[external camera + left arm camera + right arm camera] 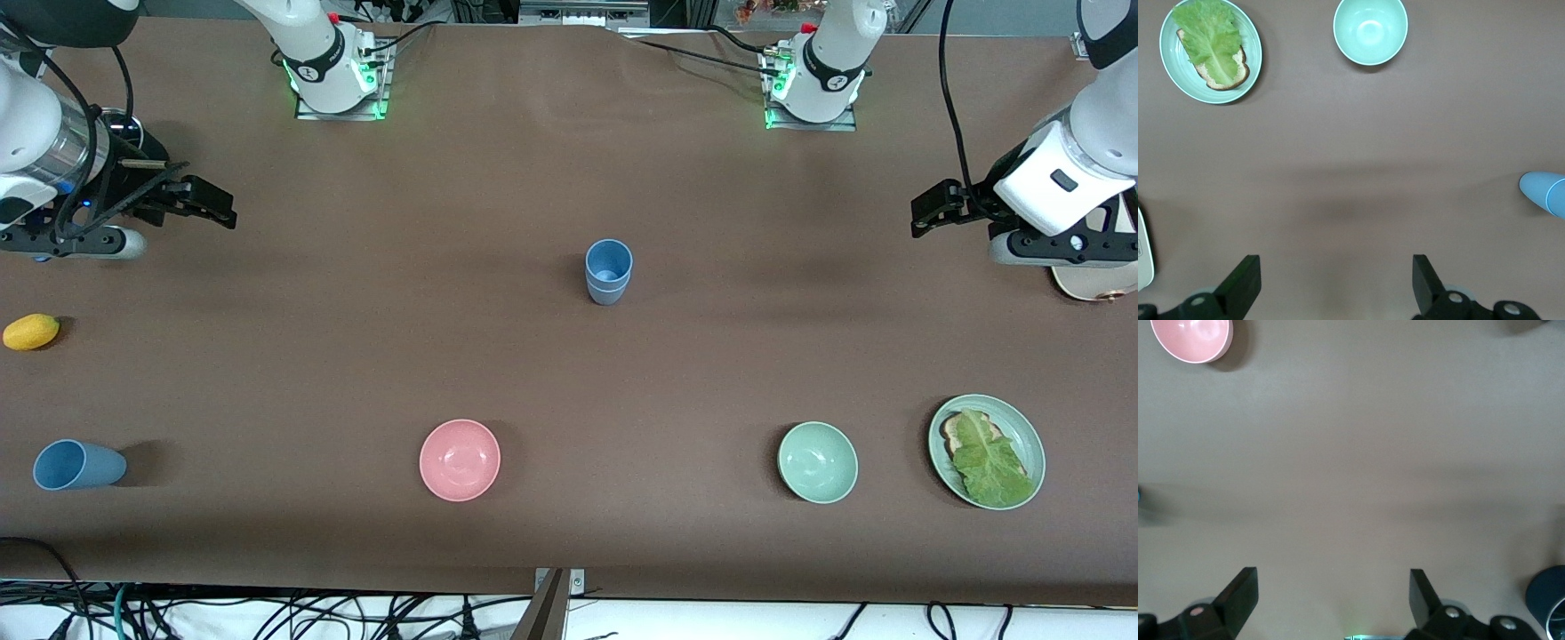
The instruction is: Stack blue cups with both arms
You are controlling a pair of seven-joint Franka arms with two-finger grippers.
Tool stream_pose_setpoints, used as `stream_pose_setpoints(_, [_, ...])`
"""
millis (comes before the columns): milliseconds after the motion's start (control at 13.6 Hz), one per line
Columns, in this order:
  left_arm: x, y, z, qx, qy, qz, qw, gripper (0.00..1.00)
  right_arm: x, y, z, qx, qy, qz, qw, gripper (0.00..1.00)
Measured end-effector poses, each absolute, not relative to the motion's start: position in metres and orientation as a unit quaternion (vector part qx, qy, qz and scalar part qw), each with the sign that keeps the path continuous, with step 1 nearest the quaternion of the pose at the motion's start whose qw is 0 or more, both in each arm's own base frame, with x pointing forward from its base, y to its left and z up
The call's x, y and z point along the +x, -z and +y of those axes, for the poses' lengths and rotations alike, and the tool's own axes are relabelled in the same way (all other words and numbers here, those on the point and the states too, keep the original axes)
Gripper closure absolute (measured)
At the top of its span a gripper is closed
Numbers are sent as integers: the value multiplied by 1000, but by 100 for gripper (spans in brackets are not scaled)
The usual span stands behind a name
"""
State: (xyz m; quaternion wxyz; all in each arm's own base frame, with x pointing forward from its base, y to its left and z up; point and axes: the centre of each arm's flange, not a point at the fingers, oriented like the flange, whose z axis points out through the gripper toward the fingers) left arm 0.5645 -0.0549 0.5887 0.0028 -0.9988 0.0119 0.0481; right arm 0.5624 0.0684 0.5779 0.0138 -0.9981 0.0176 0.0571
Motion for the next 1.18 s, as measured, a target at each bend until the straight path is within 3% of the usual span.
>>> stream_pose_setpoints(1181, [565, -589, -55, -999, -48, 12, 3, 0, 561, -587, 65, -998, -59, 8, 11, 0])
